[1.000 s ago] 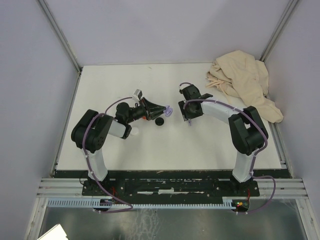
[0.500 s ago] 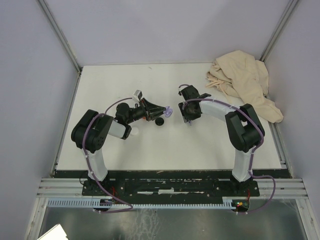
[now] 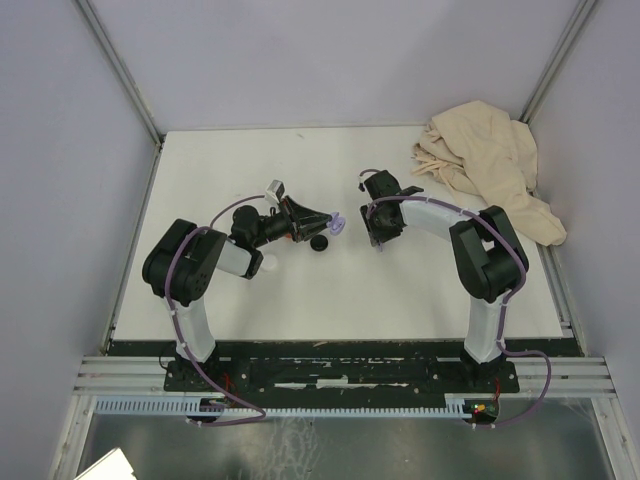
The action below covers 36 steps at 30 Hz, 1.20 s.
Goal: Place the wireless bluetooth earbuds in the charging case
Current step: Pick up the earbud from the center of the board.
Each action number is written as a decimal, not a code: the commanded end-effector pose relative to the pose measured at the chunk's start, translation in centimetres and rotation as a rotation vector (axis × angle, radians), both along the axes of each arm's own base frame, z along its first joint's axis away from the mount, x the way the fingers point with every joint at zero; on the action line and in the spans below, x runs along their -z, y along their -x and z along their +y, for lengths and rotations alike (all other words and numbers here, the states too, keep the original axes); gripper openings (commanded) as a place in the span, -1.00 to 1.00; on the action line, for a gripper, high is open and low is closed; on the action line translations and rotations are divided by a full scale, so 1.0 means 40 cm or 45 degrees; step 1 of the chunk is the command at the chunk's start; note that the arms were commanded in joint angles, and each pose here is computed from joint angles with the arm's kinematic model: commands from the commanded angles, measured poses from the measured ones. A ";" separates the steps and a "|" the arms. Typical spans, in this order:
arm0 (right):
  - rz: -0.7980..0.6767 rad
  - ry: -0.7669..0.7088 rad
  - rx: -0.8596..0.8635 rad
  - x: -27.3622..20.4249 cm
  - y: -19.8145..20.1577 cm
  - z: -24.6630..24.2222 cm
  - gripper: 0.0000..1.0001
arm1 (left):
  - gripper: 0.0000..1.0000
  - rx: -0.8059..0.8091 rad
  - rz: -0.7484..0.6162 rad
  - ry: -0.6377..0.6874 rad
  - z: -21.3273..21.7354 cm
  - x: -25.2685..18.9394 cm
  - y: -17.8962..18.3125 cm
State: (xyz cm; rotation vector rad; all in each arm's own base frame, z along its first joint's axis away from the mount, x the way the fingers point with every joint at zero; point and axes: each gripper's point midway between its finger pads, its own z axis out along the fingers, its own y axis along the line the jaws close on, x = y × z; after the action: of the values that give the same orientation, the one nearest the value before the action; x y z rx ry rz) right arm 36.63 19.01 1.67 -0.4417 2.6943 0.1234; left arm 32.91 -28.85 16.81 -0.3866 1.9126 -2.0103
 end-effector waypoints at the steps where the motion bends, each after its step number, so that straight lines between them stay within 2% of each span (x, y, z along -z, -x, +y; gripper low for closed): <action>1: -0.016 -0.032 0.008 -0.017 -0.024 0.011 -0.19 | -0.94 0.019 -0.129 0.004 0.002 -0.038 0.005; 10: 0.001 -0.026 0.020 -0.015 -0.020 0.002 -0.35 | -0.94 0.021 -0.126 0.003 0.001 -0.036 0.006; 19: -0.079 -0.024 0.019 -0.054 -0.037 -0.003 -0.82 | -0.94 0.021 -0.119 -0.002 0.002 -0.030 0.009; 23: -0.283 -0.122 0.000 -0.150 -0.059 0.007 -0.97 | -0.94 0.022 -0.110 0.001 0.003 -0.024 0.012; 28: -0.590 -0.332 -0.059 -0.302 -0.057 0.034 -0.98 | -0.94 0.033 -0.101 0.030 0.000 -0.028 0.017; 32: -0.945 -0.562 -0.119 -0.476 -0.033 0.054 -0.97 | -0.94 0.052 -0.084 0.055 -0.011 -0.032 0.021; 36: -1.152 -0.656 -0.163 -0.570 0.004 0.057 -0.97 | -0.94 0.064 -0.066 0.064 -0.027 -0.030 0.022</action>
State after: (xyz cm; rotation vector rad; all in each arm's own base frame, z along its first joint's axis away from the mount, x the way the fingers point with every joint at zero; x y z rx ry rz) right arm 36.02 19.73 17.55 -0.3710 1.9844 0.4221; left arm 32.66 -29.18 16.69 -0.3654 1.9026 -2.0228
